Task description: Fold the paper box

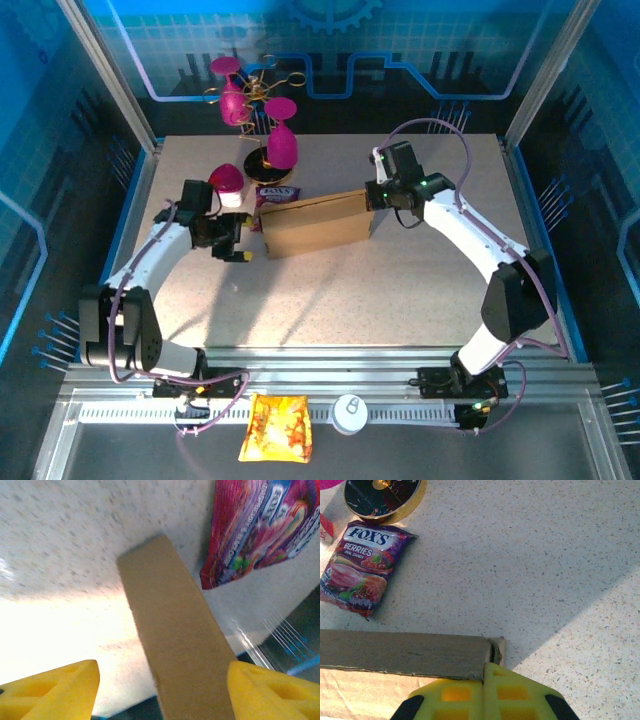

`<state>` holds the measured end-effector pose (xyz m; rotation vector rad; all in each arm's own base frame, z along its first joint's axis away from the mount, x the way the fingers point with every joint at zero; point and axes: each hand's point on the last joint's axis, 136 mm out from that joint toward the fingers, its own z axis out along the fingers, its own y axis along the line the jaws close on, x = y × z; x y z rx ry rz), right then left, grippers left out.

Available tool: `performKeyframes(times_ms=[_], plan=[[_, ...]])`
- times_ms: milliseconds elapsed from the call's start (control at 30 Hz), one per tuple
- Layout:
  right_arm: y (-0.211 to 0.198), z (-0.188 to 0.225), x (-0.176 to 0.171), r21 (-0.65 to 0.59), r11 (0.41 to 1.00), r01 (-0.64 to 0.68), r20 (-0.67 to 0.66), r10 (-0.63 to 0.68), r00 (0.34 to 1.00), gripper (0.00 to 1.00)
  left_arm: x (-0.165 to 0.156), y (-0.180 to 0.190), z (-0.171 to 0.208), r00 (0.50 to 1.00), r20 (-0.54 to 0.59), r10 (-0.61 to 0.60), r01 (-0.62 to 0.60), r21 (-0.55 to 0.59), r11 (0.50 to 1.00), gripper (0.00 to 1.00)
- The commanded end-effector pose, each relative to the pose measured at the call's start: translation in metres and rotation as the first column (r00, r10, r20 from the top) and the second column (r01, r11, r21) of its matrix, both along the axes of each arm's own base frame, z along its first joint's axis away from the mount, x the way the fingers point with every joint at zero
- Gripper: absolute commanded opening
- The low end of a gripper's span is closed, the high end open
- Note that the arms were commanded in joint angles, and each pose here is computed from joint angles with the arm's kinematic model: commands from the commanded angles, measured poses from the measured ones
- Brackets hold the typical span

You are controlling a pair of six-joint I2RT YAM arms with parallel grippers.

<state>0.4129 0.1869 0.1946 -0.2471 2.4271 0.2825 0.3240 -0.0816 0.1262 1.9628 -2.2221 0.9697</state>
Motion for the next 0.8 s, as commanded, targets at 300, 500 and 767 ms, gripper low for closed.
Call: performKeyframes(times_ms=[300, 500, 767], plan=[[0.003, -0.032, -0.013, -0.083, 0.996, -0.044, -0.128, 0.033, 0.991, 0.0, 0.011, 0.017, 0.092, 0.579, 0.264, -0.771, 0.486, 0.647, 0.587, 0.4], [0.003, -0.033, -0.015, -0.086, 0.995, -0.055, -0.135, 0.043, 0.99, 0.0, 0.004, -0.021, 0.109, 0.236, 0.161, -0.958, 0.545, 0.794, 0.268, 0.45], [0.004, -0.035, -0.015, -0.082, 0.995, -0.062, -0.149, 0.049, 0.988, 0.0, 0.014, -0.011, 0.085, 0.194, -0.038, -0.98, 0.591, 0.802, 0.086, 0.46]])
